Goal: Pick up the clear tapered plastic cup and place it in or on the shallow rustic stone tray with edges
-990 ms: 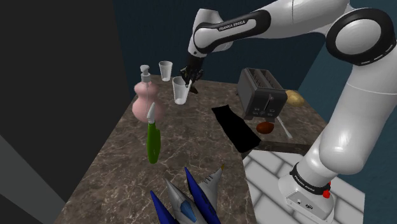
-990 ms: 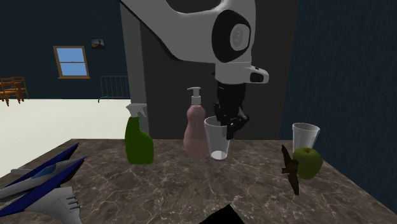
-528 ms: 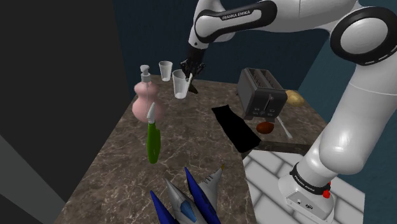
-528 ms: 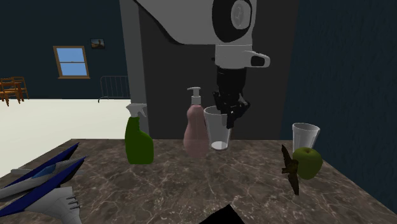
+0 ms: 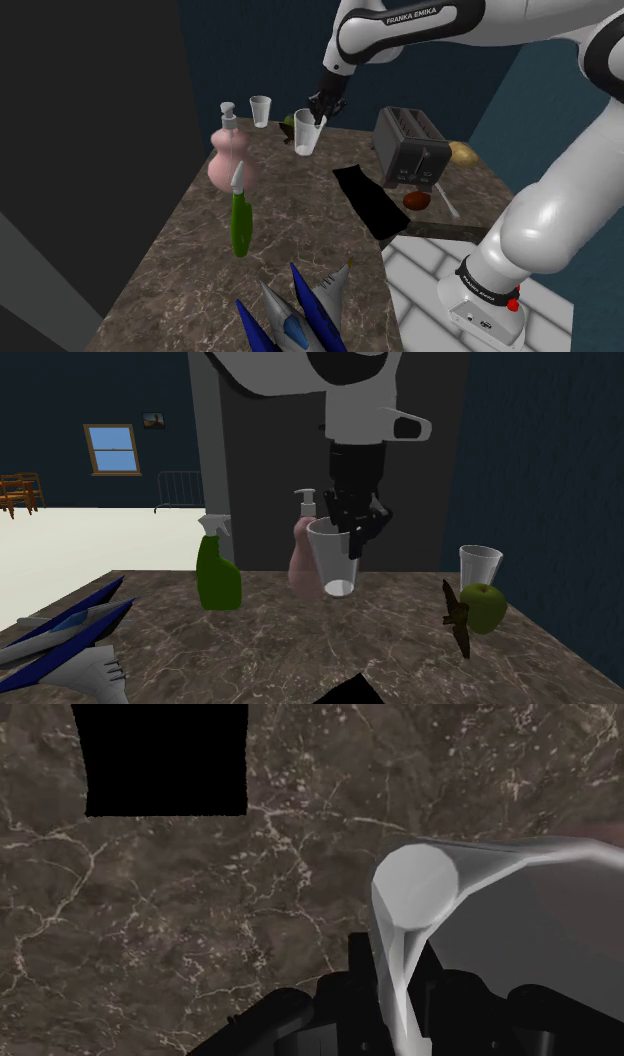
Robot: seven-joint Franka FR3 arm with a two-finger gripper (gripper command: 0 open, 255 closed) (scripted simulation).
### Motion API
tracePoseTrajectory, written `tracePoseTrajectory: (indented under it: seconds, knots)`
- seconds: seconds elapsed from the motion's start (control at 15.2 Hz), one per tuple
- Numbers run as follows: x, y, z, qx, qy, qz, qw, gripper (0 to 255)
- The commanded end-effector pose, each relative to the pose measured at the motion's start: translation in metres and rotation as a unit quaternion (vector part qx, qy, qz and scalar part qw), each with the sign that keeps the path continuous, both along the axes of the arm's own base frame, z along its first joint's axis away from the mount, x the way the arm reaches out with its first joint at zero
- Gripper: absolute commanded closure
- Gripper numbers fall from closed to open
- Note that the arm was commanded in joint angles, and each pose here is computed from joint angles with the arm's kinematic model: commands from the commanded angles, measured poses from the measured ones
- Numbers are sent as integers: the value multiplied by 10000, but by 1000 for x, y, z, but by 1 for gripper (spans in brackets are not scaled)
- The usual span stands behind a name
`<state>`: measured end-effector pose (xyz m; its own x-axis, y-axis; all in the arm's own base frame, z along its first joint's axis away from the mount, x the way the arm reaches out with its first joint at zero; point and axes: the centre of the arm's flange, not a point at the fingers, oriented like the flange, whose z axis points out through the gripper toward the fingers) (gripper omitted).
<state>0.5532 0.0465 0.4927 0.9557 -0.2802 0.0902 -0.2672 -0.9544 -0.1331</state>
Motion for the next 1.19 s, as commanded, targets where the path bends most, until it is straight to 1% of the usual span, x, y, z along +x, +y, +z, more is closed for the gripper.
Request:
tracePoseTrajectory:
  seconds: [0.0,0.99,1.12]
  knots:
    - [-26,-14,6,2,0,1,10000,255]
    - [-202,-100,32,2,0,1,10000,255]
    - [-202,-100,21,2,0,1,10000,255]
